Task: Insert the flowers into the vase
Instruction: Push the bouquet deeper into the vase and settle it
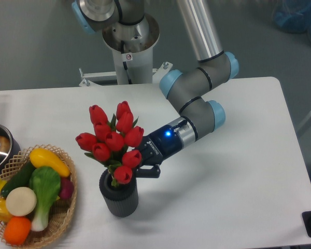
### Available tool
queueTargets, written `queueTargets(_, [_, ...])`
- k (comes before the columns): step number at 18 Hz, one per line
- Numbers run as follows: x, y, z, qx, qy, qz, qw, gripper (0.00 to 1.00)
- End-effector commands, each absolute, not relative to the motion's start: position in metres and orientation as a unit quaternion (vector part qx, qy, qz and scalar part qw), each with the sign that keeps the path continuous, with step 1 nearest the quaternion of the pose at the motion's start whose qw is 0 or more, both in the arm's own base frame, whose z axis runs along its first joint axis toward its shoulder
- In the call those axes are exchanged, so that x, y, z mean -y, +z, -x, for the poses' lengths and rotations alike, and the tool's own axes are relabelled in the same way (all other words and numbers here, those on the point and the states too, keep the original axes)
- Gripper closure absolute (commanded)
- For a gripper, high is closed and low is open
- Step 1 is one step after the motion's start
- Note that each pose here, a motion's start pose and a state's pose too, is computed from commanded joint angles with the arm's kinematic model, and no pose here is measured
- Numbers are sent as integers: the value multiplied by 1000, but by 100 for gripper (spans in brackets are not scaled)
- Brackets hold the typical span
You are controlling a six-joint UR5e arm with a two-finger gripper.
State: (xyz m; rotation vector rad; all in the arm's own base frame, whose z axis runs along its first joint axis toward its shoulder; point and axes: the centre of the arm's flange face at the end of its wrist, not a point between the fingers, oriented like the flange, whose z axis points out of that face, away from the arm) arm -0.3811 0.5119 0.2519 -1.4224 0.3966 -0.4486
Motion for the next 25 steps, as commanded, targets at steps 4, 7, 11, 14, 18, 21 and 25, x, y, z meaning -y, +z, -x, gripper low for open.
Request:
queueTargets(4, [-512, 248, 382, -180, -203, 648, 712, 84])
queueTargets(7, [-513, 243, 383, -177, -205, 649, 711, 84])
queueTargets(11, [-512, 236, 386, -172, -207, 651, 710, 84])
queueTargets(14, [-511, 236, 387, -172, -207, 651, 710, 84])
queueTargets(18, [-510, 234, 390, -170, -205, 652, 710, 84])
queueTargets(21, [-511, 230, 391, -173, -202, 651, 711, 82])
queueTargets(25, [-510, 229, 390, -174, -200, 651, 712, 81])
